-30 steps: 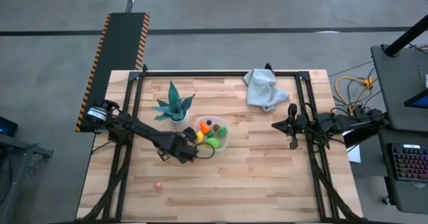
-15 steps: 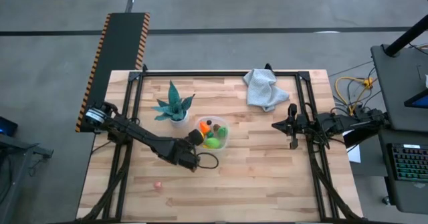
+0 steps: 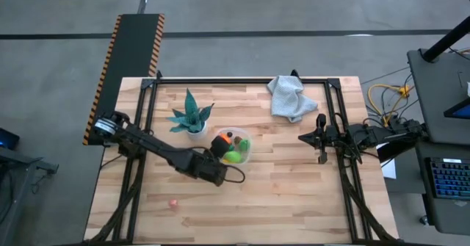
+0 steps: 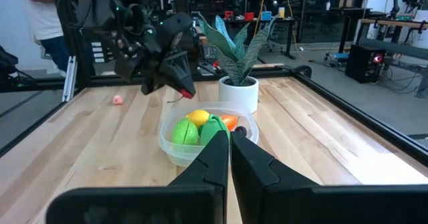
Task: Pick and placing Produce into tupperware
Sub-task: Put the red cherry into the container, then put the pink peach into the container
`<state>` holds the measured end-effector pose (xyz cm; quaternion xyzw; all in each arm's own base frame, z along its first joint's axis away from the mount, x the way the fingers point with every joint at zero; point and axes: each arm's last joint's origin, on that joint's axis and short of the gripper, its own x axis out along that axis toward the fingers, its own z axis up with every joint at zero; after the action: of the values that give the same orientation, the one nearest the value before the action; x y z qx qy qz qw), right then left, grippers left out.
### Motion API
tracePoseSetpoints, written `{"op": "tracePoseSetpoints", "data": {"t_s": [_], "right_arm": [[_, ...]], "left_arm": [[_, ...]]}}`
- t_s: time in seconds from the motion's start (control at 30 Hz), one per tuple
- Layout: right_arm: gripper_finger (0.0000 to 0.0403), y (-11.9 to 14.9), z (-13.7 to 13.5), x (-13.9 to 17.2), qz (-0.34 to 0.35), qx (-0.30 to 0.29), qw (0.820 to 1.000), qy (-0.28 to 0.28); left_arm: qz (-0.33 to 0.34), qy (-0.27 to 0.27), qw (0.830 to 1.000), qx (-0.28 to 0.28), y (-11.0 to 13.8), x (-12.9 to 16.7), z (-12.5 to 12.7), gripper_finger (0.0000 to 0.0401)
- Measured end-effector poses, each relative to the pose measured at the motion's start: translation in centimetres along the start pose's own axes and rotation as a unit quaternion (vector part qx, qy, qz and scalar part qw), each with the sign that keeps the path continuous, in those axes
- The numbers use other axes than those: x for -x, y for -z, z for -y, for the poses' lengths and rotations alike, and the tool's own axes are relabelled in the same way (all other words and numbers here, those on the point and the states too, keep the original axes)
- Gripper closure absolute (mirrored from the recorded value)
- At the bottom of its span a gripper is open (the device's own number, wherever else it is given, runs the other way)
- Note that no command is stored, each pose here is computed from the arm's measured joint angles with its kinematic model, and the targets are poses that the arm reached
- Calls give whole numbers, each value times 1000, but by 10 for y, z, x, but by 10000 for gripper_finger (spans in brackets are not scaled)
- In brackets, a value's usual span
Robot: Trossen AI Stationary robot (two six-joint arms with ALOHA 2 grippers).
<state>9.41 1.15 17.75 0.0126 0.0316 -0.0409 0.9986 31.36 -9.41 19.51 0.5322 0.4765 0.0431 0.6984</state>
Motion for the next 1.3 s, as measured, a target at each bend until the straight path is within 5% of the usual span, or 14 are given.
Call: {"op": "tracePoseSetpoints", "data": {"t_s": [0.33, 0.97, 1.3], "right_arm": [[394, 0, 0, 0, 0, -1, 1000, 0], [394, 0, 0, 0, 0, -1, 1000, 0], [394, 1, 0, 0, -4, 2, 1000, 0]], "left_arm": [[-15, 6, 1000, 16, 7, -13, -6, 383], [1, 36, 999, 20, 9, -16, -6, 226], [-9, 59, 995, -79, 11, 27, 7, 217]]}}
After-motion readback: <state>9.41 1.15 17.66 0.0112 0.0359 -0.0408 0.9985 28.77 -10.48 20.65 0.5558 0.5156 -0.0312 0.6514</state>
